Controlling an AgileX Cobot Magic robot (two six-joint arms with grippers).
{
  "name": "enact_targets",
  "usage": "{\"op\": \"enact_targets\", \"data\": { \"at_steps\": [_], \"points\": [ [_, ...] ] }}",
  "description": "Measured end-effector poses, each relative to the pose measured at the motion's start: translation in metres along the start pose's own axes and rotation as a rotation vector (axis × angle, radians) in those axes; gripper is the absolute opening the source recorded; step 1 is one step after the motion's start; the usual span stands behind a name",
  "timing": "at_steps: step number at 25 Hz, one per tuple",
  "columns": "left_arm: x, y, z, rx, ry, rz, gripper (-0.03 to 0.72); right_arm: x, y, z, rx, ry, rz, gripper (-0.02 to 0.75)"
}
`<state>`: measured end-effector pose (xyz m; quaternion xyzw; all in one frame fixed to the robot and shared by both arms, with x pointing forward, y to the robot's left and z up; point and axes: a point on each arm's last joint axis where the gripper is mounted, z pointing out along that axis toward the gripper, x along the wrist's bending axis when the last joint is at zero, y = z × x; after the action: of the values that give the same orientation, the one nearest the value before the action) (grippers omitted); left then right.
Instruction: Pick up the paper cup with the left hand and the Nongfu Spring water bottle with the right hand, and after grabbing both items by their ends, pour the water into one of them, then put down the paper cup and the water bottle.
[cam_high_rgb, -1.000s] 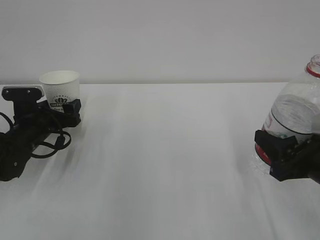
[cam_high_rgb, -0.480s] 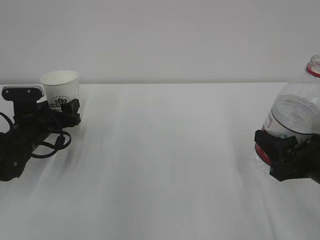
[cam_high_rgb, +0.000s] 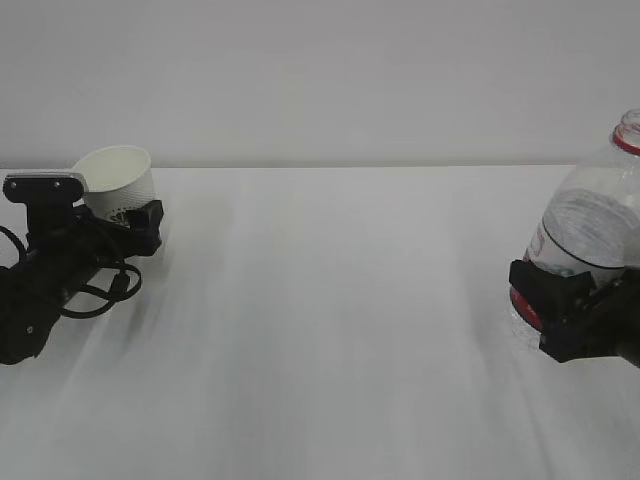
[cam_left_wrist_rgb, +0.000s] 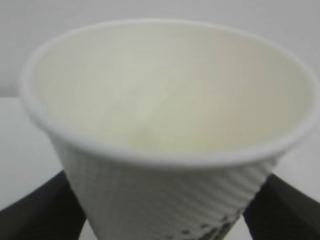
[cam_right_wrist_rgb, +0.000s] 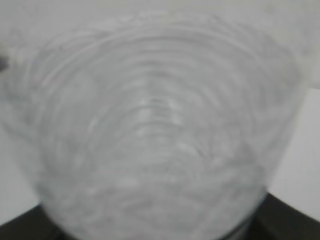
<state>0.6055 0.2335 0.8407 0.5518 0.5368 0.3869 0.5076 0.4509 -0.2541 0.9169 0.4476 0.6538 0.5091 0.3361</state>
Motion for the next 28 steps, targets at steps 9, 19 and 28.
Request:
{"op": "enact_targets", "data": {
  "at_steps": [9, 19, 28],
  "points": [
    [0.0008, -0.0047, -0.0050, 0.022, 0.003, 0.001, 0.693, 0.0000, -0.0002, 0.0000, 0.002, 0.000, 0.000, 0.451],
    [-0.0009, 0.0009, -0.0055, 0.009, -0.011, 0.004, 0.697, 0.0000, -0.0002, 0.0000, 0.002, 0.000, 0.000, 0.451],
    [-0.0021, 0.0049, -0.0057, -0.001, -0.019, 0.007, 0.696, 0.0002, -0.0007, -0.0005, 0.004, 0.000, 0.001, 0.451]
  ]
}}
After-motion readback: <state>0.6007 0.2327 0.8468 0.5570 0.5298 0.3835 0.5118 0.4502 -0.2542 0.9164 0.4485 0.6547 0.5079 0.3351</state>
